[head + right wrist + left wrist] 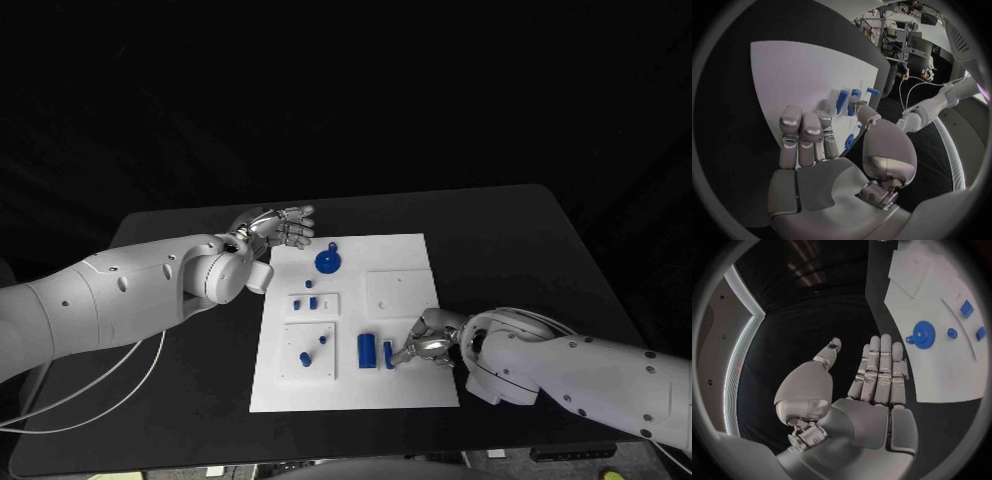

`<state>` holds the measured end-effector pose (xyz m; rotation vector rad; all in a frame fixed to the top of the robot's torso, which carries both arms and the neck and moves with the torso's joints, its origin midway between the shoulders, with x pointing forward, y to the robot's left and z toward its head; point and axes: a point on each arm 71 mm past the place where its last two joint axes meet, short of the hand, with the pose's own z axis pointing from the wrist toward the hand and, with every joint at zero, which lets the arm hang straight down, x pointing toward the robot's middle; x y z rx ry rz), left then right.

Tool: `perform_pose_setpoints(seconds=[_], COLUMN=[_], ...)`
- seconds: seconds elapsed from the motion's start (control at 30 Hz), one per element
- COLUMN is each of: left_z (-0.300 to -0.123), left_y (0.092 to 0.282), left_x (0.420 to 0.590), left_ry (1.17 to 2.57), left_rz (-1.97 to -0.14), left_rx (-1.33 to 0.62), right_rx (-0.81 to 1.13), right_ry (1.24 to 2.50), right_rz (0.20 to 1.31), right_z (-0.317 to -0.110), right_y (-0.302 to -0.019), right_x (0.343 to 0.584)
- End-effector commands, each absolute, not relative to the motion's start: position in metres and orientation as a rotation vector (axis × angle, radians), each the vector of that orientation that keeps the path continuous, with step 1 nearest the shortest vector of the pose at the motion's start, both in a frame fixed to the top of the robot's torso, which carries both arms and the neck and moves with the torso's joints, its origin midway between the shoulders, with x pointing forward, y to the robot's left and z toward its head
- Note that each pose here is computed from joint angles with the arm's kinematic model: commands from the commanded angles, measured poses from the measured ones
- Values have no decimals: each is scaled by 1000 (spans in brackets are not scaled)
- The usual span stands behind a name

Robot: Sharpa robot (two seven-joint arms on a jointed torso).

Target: Assemble the parts on the task board

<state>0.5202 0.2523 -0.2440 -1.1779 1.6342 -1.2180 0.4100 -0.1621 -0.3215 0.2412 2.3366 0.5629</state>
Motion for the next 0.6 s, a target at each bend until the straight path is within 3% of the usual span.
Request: perform_pose_setpoints(seconds=[0.03, 0.6], left_z=[-243, -243], left_y=[249, 249], left_x=[520, 520], left_ry=[1641, 1641], left_rz=[-1237, -1236], left_rx=[-1165, -1165], right_rx=[162, 133], right_ry=[2375, 2361], right_rz=[564, 544], right_z=[-323, -327], right_y=[-158, -151], right_x=[406, 408])
